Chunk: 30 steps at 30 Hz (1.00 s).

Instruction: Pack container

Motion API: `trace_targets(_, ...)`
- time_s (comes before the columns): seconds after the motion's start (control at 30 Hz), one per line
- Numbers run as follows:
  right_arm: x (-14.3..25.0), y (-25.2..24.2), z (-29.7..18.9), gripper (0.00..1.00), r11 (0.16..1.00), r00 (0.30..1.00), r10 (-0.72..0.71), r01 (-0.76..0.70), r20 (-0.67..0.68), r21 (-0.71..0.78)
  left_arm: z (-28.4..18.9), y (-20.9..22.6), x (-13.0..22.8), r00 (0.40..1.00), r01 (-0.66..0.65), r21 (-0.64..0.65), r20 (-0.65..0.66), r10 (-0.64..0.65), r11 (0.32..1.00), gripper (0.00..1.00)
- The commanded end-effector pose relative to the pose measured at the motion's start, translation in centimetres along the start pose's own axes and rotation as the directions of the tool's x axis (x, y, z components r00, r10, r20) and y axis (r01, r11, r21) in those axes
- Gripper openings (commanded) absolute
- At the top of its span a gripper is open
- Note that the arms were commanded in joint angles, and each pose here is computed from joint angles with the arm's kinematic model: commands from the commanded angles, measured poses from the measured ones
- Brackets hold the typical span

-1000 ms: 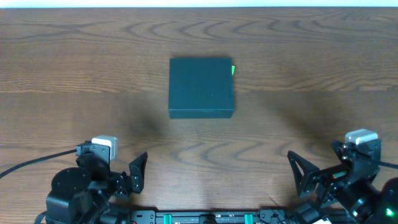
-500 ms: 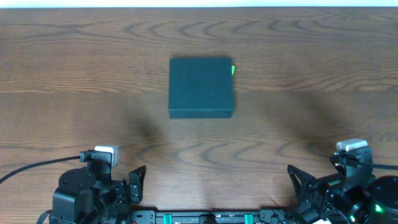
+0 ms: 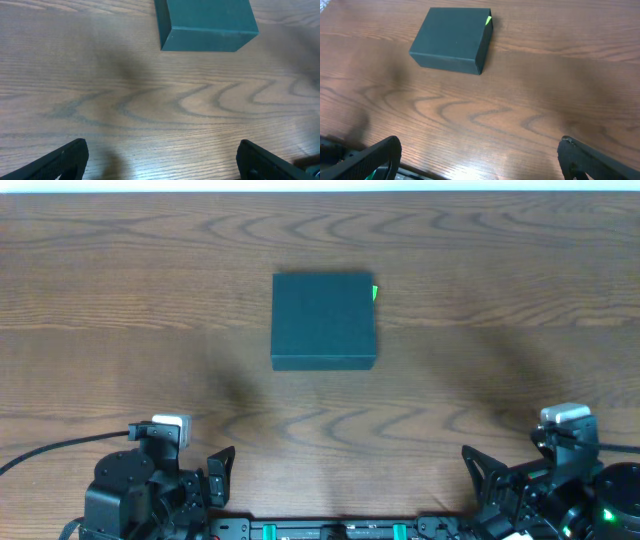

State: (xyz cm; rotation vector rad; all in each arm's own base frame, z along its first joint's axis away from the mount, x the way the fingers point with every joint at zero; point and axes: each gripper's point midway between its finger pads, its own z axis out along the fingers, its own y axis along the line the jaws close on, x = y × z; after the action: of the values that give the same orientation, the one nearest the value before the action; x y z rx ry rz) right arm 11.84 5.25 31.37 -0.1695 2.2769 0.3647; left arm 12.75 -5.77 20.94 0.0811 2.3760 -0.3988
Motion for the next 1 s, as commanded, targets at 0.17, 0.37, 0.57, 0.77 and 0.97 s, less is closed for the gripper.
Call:
trace_targets(0.17, 0.1, 0.1, 0.1, 0.99, 1.0, 1.0, -0.024, 0.024, -0.01, -0.007, -0.4, -0.4, -0.3, 1.0, 0.0, 0.017, 0.011, 0.0, 1.0, 0.95)
trace_targets(0.37, 0.1, 0.1, 0.1, 0.99, 1.0, 1.0, -0.024, 0.024, -0.01, -0.008, -0.4, -0.4, -0.3, 1.0, 0.0, 0.017, 0.011, 0.0, 1.0, 0.95)
trace_targets(0.57, -0.2, 0.1, 0.1, 0.99, 1.0, 1.0, -0.023, 0.023, 0.005, -0.005, -0.4, -0.4, -0.3, 1.0, 0.0, 0.017, 0.011, 0.0, 1.0, 0.95)
trace_targets(0.77, -2.7, 0.3, 0.0, 0.99, 0.989, 0.977, -0.146, 0.147, 0.157, 0.008, -0.4, -0.4, -0.3, 1.0, 0.0, 0.017, 0.011, 0.0, 1.0, 0.95)
trace_targets(0.97, 0.5, -1.4, 2.8, 0.99, 0.991, 0.966, -0.133, 0.127, 0.223, 0.041, -0.4, -0.4, -0.3, 1.0, 0.0, 0.017, 0.011, 0.0, 1.0, 0.95)
